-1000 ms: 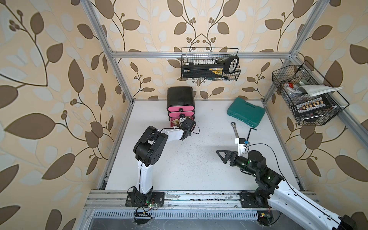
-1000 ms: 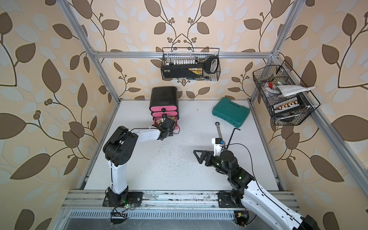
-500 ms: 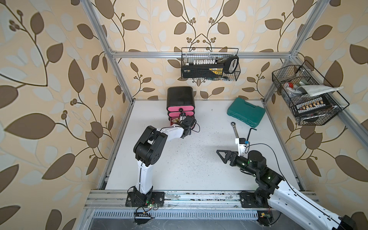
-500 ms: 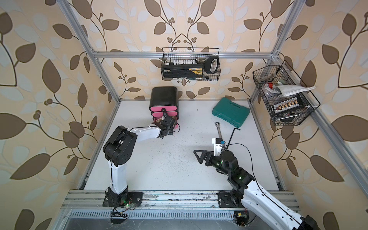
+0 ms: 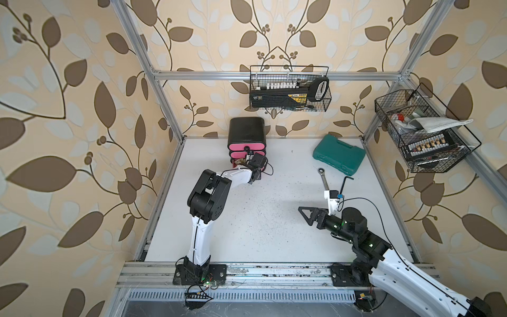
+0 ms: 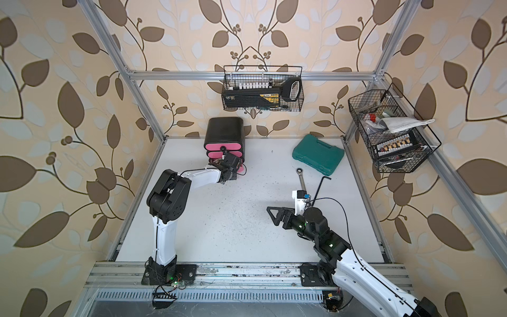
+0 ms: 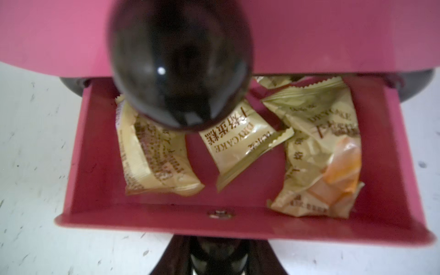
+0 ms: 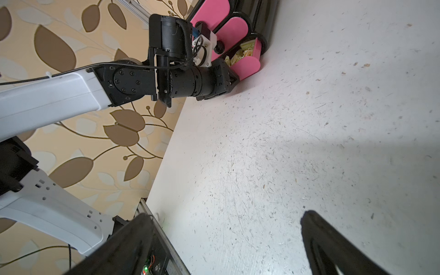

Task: Place the cookies into the drawer by color
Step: Close the drawer in the storage box.

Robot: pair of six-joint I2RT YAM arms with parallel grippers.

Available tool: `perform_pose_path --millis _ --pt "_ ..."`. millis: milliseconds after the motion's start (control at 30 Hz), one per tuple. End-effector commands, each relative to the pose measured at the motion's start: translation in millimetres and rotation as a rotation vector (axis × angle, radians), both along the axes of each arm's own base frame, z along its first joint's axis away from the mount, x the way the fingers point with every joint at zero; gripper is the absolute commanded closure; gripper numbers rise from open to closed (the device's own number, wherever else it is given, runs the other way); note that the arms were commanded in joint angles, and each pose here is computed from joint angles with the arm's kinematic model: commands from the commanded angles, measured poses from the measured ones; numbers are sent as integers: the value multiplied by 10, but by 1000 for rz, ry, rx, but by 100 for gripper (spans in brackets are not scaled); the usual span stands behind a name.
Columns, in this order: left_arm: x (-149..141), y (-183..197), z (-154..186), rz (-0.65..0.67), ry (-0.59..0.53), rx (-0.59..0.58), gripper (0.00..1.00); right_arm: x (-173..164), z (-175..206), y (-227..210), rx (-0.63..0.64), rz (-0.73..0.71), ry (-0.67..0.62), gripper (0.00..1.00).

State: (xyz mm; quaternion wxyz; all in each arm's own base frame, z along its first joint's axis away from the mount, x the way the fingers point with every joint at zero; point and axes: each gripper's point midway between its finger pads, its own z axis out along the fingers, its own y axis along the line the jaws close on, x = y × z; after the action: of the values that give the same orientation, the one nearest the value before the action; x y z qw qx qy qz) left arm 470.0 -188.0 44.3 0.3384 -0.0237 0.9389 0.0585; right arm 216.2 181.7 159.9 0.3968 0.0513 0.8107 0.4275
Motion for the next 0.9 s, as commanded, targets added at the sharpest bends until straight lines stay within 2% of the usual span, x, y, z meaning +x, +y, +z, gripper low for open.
perform_pose_path --millis 0,100,367,500,667,867 --pt "374 70 401 44 -154 1 70 30 68 -29 -14 -13 -25 1" --pt "476 157 437 73 -173 22 61 34 89 -20 -15 -10 -28 1" --pt "561 213 556 97 -233 38 48 24 100 -18 -25 -2 -29 1" --pt "568 217 696 88 -290 30 34 21 103 -30 -29 -5 -31 1" --pt "711 249 807 58 -354 61 33 18 84 -29 -28 -5 -26 1" --pt "944 225 715 22 -338 -12 32 7 55 -38 -28 -6 -20 1"
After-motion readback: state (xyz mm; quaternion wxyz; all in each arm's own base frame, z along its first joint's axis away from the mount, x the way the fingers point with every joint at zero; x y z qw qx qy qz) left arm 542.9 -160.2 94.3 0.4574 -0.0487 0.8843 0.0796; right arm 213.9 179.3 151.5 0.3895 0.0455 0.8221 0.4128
